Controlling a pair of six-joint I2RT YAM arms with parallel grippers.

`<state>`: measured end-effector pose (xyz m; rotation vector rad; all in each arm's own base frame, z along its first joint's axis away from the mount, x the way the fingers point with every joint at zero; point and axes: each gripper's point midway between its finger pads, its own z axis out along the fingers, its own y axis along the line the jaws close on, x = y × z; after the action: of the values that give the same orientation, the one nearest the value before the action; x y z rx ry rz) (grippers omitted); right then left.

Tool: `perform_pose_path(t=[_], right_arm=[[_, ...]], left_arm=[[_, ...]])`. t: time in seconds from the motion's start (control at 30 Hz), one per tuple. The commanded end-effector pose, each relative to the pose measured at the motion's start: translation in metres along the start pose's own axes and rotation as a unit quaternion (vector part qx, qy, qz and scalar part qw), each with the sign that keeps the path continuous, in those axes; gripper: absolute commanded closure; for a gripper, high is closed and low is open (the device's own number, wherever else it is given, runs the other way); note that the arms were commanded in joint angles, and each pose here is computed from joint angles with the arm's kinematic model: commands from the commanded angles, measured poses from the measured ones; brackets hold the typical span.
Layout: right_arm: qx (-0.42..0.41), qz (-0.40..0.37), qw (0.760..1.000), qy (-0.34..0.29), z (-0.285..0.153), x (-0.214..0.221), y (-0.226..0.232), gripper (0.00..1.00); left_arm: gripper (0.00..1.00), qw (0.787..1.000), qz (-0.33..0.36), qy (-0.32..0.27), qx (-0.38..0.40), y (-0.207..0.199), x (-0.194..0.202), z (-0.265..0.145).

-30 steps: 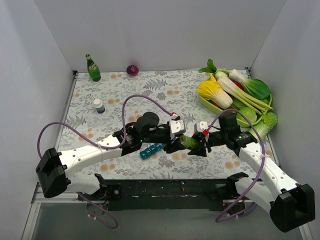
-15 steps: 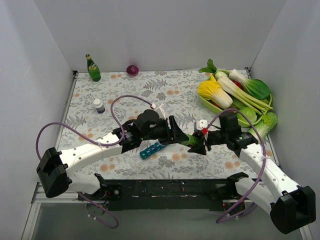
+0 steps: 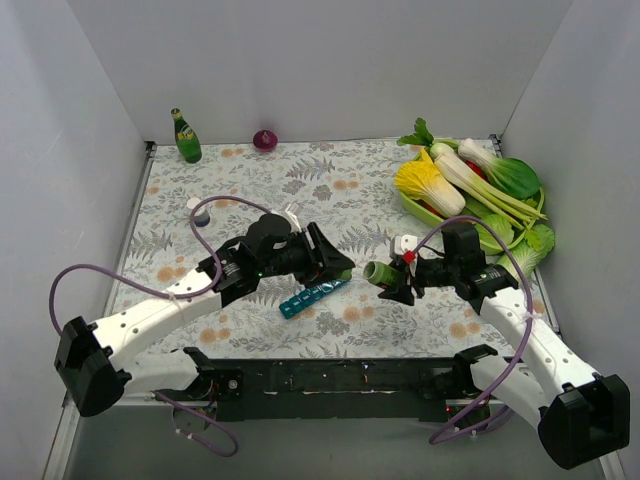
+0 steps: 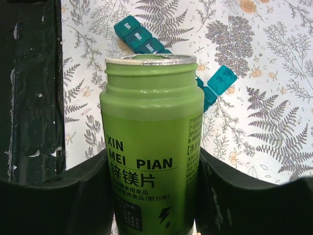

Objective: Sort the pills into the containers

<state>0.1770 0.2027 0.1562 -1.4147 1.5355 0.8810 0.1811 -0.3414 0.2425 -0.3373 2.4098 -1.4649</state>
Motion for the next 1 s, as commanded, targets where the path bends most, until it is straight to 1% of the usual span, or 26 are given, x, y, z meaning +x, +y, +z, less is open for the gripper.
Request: perform_pose_path(t=[0.0,0.03,0.1,0.13,0.17,0.2,0.23,0.27,0.3,0.33,0.4,0.43,0.47,0.5,0.53,0.57,0.63,0.67,0.7,0.73,0.8,0.83,0.87,0.9,0.93,0.97], right_arm=[[0.004,-0.008,1.000,-0.025,-0.002,-0.011,-0.003,0.99],[0.004,-0.007,1.000,-0.029,-0.002,-0.014,-0.003,0.99],[0.007,0.000,0.999,-0.038,-0.004,-0.025,-0.007,0.99],[0.012,0.005,0.999,-0.034,-0.005,-0.028,-0.011,0.99],[0.019,0.003,0.999,-0.030,-0.008,-0.036,-0.016,0.99],[0.029,0.005,0.999,-0.023,-0.013,-0.050,-0.026,0.99],[0.055,-0.002,0.998,-0.016,-0.019,-0.059,-0.039,0.99],[0.072,-0.009,0.997,-0.017,-0.025,-0.069,-0.048,0.99],[0.095,-0.036,0.994,-0.032,-0.036,-0.094,-0.059,0.99],[0.122,-0.042,0.990,-0.053,-0.047,-0.109,-0.072,0.99],[0.152,-0.042,0.983,-0.099,-0.064,-0.140,-0.079,0.99],[0.175,-0.013,0.972,-0.154,-0.074,-0.164,-0.088,0.99],[0.174,0.010,0.969,-0.176,-0.077,-0.171,-0.086,0.99],[0.169,0.009,0.964,-0.206,-0.082,-0.187,-0.080,0.99],[0.129,0.031,0.964,-0.228,-0.079,-0.199,-0.063,0.99],[0.096,0.048,0.958,-0.267,-0.081,-0.223,-0.044,0.99],[0.053,-0.003,0.948,-0.314,-0.086,-0.265,0.008,0.99],[0.062,-0.049,0.938,-0.338,-0.097,-0.284,0.019,0.99],[0.089,-0.070,0.925,-0.361,-0.112,-0.298,0.024,0.99],[0.155,-0.061,0.914,-0.371,-0.123,-0.304,0.005,0.99],[0.240,-0.086,0.898,-0.358,-0.131,-0.297,-0.026,0.99],[0.259,-0.072,0.897,-0.350,-0.129,-0.288,-0.039,0.99],[0.236,-0.054,0.909,-0.340,-0.119,-0.279,-0.038,0.99],[0.180,-0.023,0.920,-0.347,-0.110,-0.277,-0.021,0.99],[0.085,-0.044,0.932,-0.350,-0.100,-0.280,0.018,0.99],[0.057,-0.074,0.920,-0.380,-0.110,-0.291,0.047,0.99]], left_arm=[[1.00,0.997,0.059,-0.038,-0.019,0.030,-0.017,-0.023],[1.00,0.993,0.109,-0.048,-0.026,0.039,-0.023,-0.027],[1.00,0.984,0.147,-0.067,-0.078,0.077,-0.042,-0.031],[1.00,0.976,0.176,-0.066,-0.110,0.096,-0.049,-0.031],[1.00,0.970,0.190,-0.061,-0.140,0.115,-0.055,-0.034],[1.00,0.963,0.194,-0.075,-0.172,0.131,-0.070,-0.038],[1.00,0.957,0.199,-0.075,-0.195,0.143,-0.076,-0.038],[1.00,0.948,0.221,-0.066,-0.221,0.158,-0.082,-0.039],[1.00,0.937,0.228,-0.083,-0.252,0.171,-0.095,-0.042],[1.00,0.930,0.231,-0.089,-0.270,0.177,-0.101,-0.043],[1.00,0.919,0.236,-0.100,-0.300,0.194,-0.116,-0.044],[1.00,0.915,0.235,-0.106,-0.310,0.199,-0.121,-0.044],[1.00,0.915,0.231,-0.111,-0.312,0.203,-0.127,-0.043],[1.00,0.913,0.231,-0.103,-0.319,0.210,-0.127,-0.040],[1.00,0.910,0.230,-0.107,-0.327,0.214,-0.130,-0.039],[1.00,0.909,0.228,-0.105,-0.334,0.220,-0.131,-0.038],[1.00,0.903,0.224,-0.097,-0.354,0.235,-0.132,-0.038],[1.00,0.903,0.218,-0.095,-0.357,0.240,-0.132,-0.039],[1.00,0.904,0.211,-0.095,-0.359,0.243,-0.134,-0.041],[1.00,0.905,0.209,-0.094,-0.358,0.244,-0.135,-0.041],[1.00,0.907,0.206,-0.102,-0.353,0.244,-0.140,-0.042],[1.00,0.908,0.205,-0.105,-0.350,0.243,-0.142,-0.042],[0.99,0.908,0.200,-0.105,-0.353,0.247,-0.144,-0.043],[0.98,0.910,0.197,-0.103,-0.350,0.246,-0.145,-0.042],[0.96,0.910,0.194,-0.100,-0.352,0.248,-0.144,-0.042],[0.95,0.910,0.189,-0.095,-0.356,0.252,-0.143,-0.043]])
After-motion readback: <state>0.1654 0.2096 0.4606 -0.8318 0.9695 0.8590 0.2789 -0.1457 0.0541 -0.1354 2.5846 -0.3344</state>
